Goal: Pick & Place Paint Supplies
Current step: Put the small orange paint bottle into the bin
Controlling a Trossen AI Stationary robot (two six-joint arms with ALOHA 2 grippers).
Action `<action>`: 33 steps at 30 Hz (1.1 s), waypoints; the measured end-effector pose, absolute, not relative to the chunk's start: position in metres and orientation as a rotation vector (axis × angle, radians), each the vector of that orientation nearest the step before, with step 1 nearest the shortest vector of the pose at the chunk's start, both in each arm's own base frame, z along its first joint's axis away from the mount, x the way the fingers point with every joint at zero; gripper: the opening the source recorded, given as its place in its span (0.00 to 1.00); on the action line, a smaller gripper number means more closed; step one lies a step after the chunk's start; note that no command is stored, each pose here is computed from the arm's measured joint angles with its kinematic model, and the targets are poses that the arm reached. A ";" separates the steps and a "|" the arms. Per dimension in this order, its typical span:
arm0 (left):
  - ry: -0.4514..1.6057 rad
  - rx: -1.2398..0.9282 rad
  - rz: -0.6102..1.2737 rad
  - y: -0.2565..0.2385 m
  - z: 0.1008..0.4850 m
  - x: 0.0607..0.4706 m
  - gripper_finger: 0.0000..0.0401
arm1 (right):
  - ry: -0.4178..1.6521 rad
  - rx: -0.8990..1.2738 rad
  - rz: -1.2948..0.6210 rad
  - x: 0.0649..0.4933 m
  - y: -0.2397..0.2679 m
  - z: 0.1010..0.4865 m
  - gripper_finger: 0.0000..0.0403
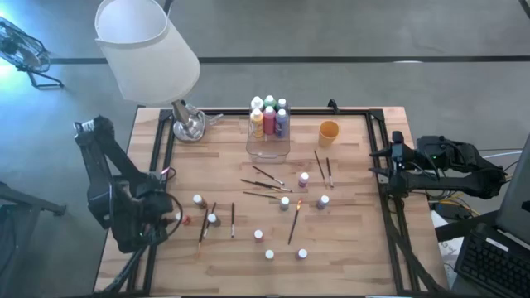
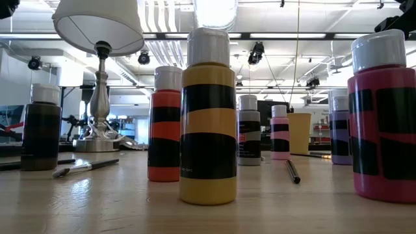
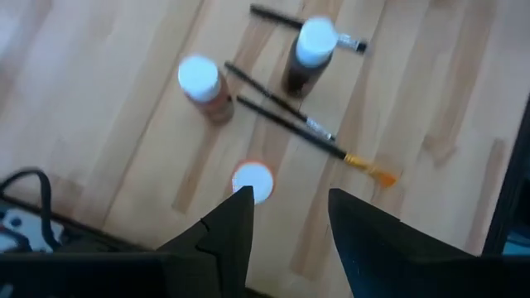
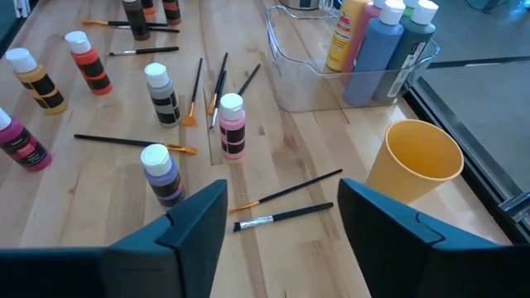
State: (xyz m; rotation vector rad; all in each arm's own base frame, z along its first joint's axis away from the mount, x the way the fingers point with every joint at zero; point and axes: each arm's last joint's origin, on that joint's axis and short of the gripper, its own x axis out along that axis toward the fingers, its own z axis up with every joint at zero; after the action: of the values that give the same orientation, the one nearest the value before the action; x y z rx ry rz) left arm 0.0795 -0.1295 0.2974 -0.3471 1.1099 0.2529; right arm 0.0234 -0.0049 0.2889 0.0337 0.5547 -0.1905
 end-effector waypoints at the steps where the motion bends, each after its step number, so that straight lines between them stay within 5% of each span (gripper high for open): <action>1: 1.120 -0.352 0.260 -0.130 0.294 0.079 0.41 | 0.555 0.034 -0.191 0.023 -0.005 0.289 0.55; 33: 1.180 -0.419 0.303 -0.135 0.231 0.078 0.41 | 0.554 0.034 -0.191 0.023 -0.005 0.289 0.77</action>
State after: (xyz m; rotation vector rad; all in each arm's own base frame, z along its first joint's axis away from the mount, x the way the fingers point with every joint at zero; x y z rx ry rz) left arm 0.0777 -0.1349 0.2307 -0.4192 1.1800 0.3030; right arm 0.0235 -0.0049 0.2890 0.0337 0.5539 -0.1905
